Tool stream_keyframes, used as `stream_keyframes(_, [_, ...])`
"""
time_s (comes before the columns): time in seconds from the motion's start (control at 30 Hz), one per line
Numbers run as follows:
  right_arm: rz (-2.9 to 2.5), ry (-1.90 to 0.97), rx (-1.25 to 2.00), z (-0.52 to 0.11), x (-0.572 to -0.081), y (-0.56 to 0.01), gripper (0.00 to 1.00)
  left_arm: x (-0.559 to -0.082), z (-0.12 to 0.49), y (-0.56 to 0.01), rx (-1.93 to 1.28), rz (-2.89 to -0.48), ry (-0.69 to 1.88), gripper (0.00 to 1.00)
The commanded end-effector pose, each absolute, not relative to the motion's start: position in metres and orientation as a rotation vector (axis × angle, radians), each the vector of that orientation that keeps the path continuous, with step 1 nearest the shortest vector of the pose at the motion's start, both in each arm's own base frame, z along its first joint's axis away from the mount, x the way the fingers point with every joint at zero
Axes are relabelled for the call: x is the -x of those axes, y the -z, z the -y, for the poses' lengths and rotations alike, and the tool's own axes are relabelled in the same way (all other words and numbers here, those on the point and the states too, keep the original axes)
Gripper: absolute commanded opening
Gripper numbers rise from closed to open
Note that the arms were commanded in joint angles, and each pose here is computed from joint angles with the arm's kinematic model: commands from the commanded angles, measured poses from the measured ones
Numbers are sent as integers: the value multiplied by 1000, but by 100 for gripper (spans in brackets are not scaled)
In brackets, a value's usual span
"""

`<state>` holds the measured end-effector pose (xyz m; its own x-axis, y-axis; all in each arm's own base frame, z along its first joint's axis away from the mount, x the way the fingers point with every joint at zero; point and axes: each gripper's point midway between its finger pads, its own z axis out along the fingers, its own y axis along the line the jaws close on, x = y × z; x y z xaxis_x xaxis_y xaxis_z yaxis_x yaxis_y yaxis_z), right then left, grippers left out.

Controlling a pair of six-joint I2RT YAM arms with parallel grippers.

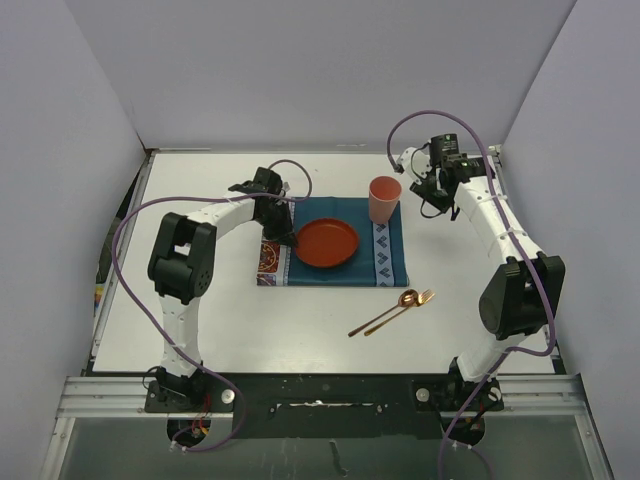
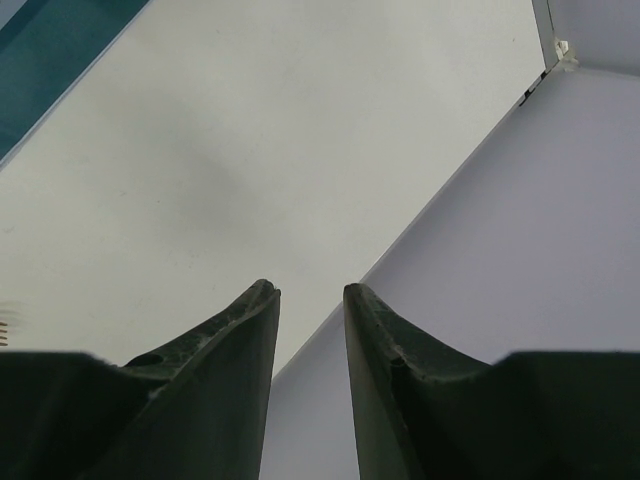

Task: Set the dinner table for one person
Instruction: Place the plate on the napkin.

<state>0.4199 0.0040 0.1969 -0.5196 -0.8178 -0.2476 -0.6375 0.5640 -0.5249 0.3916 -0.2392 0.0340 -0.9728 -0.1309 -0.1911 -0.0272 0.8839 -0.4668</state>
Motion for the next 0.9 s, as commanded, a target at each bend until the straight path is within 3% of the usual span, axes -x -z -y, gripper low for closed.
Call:
stream_keyframes(0.0, [-2283,543,1125,1,-415,-219,34,-399,234,-19,106,-2843,650,0])
stream_keyframes(0.17, [-2289,537,1121,1,-414,-219,34,-404,236,-12,114,-2846,648,1])
stream_keyframes(0.47, [-2299,523,1127,-1,-414,-216,33,-405,239,-10,114,-2845,664,19])
stream_keyframes(0.7, [-2283,459,1129,-14,-412,-222,33,-412,240,-27,114,-2795,668,50])
stream_keyframes(0.73, [-2275,446,1136,-18,-411,-225,33,-413,240,-31,111,-2787,666,66])
stream_keyframes(0.77, [-2258,433,1153,-25,-410,-229,33,-414,239,-35,111,-2774,665,94])
stream_keyframes(0.87, [-2184,377,1280,-57,-398,-244,33,-418,238,-48,102,-2738,660,98])
